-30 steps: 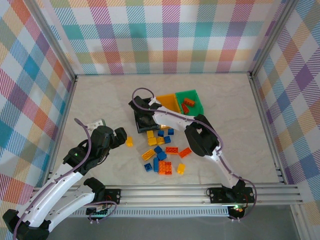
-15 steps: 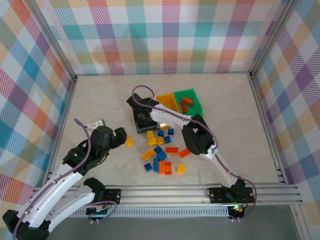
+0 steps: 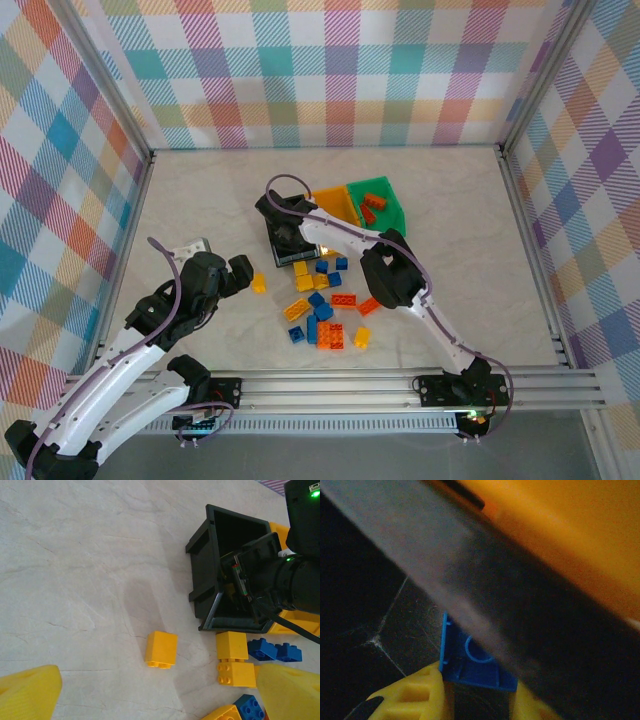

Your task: Sort the legos into containers by color

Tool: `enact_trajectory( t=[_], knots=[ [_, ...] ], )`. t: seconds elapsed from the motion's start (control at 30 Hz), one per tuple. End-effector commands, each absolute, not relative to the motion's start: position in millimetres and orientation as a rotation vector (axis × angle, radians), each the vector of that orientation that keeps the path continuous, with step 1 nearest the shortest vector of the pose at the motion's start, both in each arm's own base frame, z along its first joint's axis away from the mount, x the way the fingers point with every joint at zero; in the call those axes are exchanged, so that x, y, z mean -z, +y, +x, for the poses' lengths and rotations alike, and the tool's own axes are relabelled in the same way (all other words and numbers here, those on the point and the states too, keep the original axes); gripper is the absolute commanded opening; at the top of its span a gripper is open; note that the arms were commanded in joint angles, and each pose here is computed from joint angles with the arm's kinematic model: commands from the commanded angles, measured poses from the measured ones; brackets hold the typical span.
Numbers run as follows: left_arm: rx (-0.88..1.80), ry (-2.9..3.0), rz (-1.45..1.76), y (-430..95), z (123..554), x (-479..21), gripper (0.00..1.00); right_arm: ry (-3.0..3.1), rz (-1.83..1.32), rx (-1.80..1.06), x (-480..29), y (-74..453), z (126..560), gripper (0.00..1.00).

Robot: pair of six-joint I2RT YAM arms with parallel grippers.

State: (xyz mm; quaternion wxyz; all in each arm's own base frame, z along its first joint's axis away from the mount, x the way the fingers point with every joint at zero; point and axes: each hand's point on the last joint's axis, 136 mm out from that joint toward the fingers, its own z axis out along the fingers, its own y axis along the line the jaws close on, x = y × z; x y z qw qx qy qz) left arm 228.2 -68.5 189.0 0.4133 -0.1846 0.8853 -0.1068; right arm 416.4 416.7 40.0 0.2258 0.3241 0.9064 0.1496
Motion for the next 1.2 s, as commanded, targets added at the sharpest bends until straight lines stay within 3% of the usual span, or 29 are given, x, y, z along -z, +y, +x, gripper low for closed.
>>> enact_trajectory(
  t=[0.0,0.13,0.7,1.17],
  knots=[
    [0.271,2.222,-0.470,-67,229,-189,1.00,2.519,0.796,-0.369,-38,410,420,0.13],
    [0.274,2.221,-0.470,-68,230,-190,1.00,2.480,0.704,-0.422,-63,412,426,0.08],
    [0.306,2.236,-0.470,-75,233,-185,1.00,2.377,0.453,-0.707,-154,413,406,0.06],
    [0.391,2.292,-0.394,-109,256,-172,1.00,2.528,0.101,-0.568,-168,313,387,0.07]
  ],
)
